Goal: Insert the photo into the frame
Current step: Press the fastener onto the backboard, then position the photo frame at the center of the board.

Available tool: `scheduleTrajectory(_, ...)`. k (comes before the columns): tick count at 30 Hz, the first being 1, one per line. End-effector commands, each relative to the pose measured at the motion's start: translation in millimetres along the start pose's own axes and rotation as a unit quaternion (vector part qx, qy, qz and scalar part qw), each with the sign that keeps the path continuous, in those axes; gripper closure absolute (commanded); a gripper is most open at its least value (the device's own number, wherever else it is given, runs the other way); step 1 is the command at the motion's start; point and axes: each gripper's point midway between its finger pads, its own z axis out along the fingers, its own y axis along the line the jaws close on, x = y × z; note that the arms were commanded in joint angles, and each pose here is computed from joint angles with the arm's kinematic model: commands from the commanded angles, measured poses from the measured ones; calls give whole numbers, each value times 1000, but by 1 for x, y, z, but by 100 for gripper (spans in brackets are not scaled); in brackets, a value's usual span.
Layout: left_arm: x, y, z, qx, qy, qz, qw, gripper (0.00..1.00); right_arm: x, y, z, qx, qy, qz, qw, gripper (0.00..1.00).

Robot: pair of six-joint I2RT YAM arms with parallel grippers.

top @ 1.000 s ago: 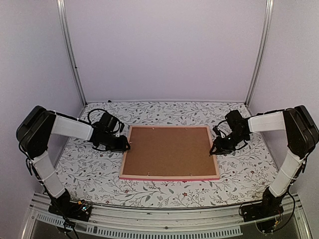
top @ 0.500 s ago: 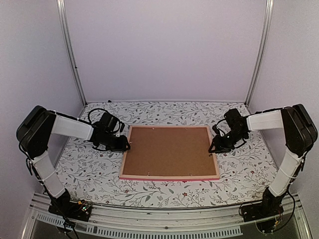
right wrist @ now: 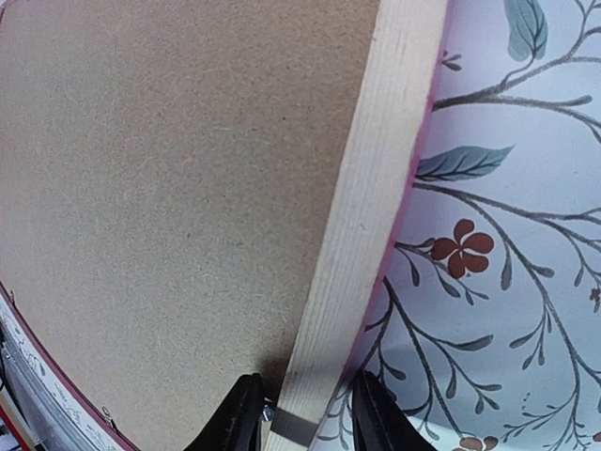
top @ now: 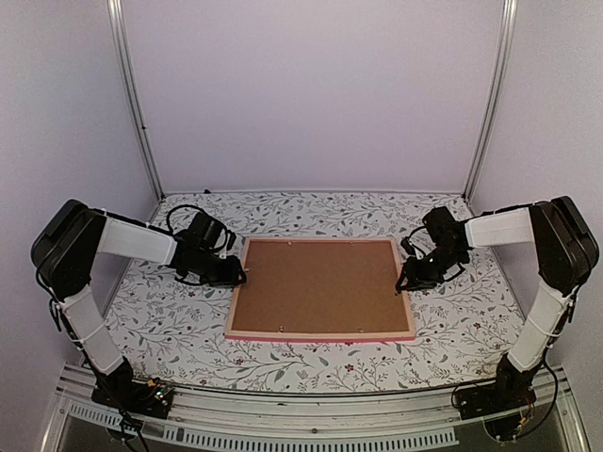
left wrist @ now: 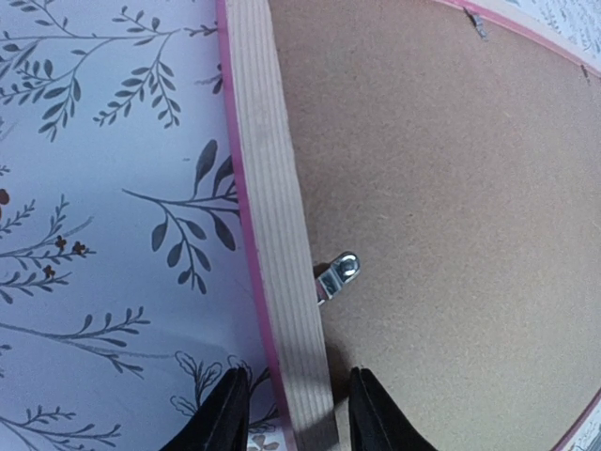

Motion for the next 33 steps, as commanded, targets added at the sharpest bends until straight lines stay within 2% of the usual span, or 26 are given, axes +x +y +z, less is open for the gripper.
scheduleTrajectory(1,7,0,6,-7,17,8,1000,61,11,-5,2,10,26,-14,1000,66)
scheduleTrajectory(17,8,0,3,-6,15,6,1000,61,16,-3,-1,5,39,-29,999,68)
scheduleTrajectory(24,4,0,-2,-10,7,8,1000,60,5,0,-4,1,22,-20,1000,63)
scheduleTrajectory(30,-6,0,-11,-18,-11,14,1000,52,-10,1,-4,-7,2,-10,1000,60)
scheduleTrajectory(33,-12,1,-19,-27,-25,17,999,42,-14,0,1,-10,0,-7,1000,61)
